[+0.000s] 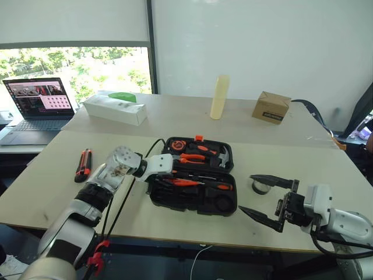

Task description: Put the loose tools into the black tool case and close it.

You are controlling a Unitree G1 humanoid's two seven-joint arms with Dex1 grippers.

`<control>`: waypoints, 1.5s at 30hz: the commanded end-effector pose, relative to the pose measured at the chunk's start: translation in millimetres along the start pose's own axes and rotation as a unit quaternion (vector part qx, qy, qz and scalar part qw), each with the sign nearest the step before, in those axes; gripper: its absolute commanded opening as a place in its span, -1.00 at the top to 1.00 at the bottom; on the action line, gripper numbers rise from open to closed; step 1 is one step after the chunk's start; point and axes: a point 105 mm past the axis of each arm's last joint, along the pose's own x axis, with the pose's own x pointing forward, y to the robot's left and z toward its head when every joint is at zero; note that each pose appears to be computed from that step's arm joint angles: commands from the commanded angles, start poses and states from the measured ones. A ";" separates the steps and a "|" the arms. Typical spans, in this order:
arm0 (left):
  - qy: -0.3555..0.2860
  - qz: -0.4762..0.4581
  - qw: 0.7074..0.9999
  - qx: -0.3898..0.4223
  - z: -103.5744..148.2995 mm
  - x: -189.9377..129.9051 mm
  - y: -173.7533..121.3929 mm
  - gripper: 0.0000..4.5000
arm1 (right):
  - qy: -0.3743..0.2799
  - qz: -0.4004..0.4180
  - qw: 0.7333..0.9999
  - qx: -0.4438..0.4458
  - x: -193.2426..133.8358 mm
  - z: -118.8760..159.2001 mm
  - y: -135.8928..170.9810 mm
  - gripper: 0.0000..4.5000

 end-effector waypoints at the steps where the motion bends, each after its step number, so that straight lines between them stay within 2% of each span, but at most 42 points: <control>1: 0.024 -0.016 0.999 0.024 -1.6 -1.6 0.5 0.80 | -0.010 -0.005 1.000 -0.017 -1.6 12.9 -2.0 -1.00; 5: 0.043 -0.038 0.998 0.017 -9.8 -4.0 -5.5 0.80 | -0.008 -0.011 1.000 -0.019 -2.5 13.4 -2.9 -1.00; 15: 0.107 -0.020 0.994 0.019 -23.9 -6.8 -0.6 0.80 | -0.009 -0.016 1.000 -0.020 0.1 12.1 -2.6 -1.00; 21: 0.126 -0.023 0.991 0.028 -29.4 -11.6 -4.4 0.80 | -0.009 -0.014 1.000 -0.019 0.9 11.0 -2.3 -1.00; 26: 0.116 -0.019 0.993 0.017 -27.8 -11.0 -6.4 0.80 | -0.010 -0.011 1.000 -0.018 1.1 9.4 -1.7 -1.00; 27: 0.114 -0.024 0.993 0.017 -27.3 -10.5 -8.1 0.45 | -0.010 -0.011 1.000 -0.018 1.2 9.0 -1.7 -1.00; 29: 0.081 -0.010 0.997 0.015 -16.7 -8.0 -4.9 0.23 | -0.010 -0.010 1.000 -0.017 1.2 8.4 -1.8 -1.00; 31: 0.043 0.008 0.999 0.024 -2.9 -9.1 1.5 -0.10 | -0.009 -0.009 1.000 -0.016 1.0 7.7 -2.3 -1.00; 37: -0.023 0.003 0.999 0.033 22.9 -23.8 3.7 -0.10 | -0.007 -0.003 1.000 -0.012 -0.1 5.2 -2.2 -1.00; 40: -0.039 0.009 0.999 0.017 24.5 -24.7 3.6 -0.10 | -0.008 -0.002 1.000 -0.011 1.3 4.1 -2.4 -1.00; 43: -0.038 0.023 0.999 0.008 18.3 -19.3 4.1 0.20 | -0.011 -0.001 1.000 -0.010 3.3 3.3 -1.4 -1.00; 45: -0.039 0.039 0.998 -0.013 13.3 -15.0 7.3 0.60 | -0.013 0.000 1.000 -0.008 4.5 3.0 -0.4 -1.00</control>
